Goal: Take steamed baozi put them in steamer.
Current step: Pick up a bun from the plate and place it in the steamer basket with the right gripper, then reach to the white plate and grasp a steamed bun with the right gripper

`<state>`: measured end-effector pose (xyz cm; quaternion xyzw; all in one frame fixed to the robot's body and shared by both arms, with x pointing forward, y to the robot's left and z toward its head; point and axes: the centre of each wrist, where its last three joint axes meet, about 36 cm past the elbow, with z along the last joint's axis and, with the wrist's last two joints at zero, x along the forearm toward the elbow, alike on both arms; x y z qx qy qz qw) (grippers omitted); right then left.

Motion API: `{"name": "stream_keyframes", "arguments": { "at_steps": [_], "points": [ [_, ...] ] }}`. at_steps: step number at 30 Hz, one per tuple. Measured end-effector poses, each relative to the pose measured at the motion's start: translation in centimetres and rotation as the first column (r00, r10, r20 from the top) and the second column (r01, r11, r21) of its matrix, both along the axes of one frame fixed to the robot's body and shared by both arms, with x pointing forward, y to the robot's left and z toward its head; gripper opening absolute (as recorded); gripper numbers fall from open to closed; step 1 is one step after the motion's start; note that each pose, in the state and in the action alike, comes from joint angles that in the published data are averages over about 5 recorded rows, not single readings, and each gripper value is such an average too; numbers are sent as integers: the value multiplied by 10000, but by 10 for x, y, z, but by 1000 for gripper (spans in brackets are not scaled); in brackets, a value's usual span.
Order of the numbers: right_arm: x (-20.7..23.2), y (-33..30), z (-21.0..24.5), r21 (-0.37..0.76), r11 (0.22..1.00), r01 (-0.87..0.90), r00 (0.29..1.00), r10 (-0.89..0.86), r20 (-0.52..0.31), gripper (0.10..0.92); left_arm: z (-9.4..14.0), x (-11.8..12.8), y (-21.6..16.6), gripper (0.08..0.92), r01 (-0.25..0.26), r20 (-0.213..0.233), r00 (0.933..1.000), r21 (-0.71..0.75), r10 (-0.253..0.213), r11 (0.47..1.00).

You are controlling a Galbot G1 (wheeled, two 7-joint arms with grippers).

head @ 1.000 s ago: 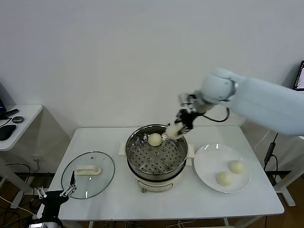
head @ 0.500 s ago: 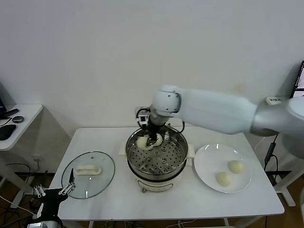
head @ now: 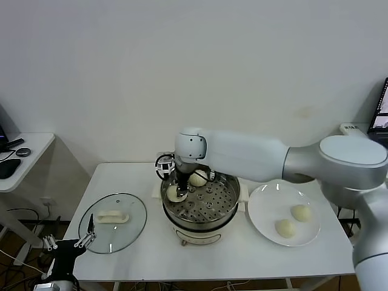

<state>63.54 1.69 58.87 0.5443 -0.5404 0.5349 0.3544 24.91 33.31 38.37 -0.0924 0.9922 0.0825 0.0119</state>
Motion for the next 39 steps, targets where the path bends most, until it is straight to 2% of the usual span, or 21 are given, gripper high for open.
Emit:
{"name": "stream_keyframes", "arguments": {
  "at_steps": [5, 13, 17, 23, 29, 33, 39],
  "points": [
    [2, -3, 2, 34, 10000, 61, 10000, -61, 44, 504, 0, 0, 1, 823, -10, -4, 10000, -4, 10, 10000],
    [4, -17, 17, -2, 9999, -125, 9998, 125, 141, 734, 0, 1, 1, 823, 43, -6, 10000, 20, -43, 10000],
    [4, -35, 37, -33, 9995, -319, 9992, 319, 244, 810, 1, 2, 3, 823, 74, 10, 10000, 48, -74, 10000],
    [-5, -87, 70, -186, 9973, -709, 9971, 714, 254, 822, -1, 3, 7, 823, 104, -17, 9999, 58, -104, 9999],
    [-19, -171, 85, -354, 9947, -965, 9953, 967, 50, 823, -3, 7, 8, 823, 193, -44, 9998, 45, -193, 9998],
    [-30, -234, 80, -426, 9953, -871, 9962, 874, 40, 823, -6, 9, 6, 823, 301, -114, 9995, 54, -300, 9995],
    [-52, -314, 48, -456, 9976, -514, 9986, 518, 60, 823, -9, 9, 1, 823, 426, -216, 9989, 37, -425, 9991]
  ]
}}
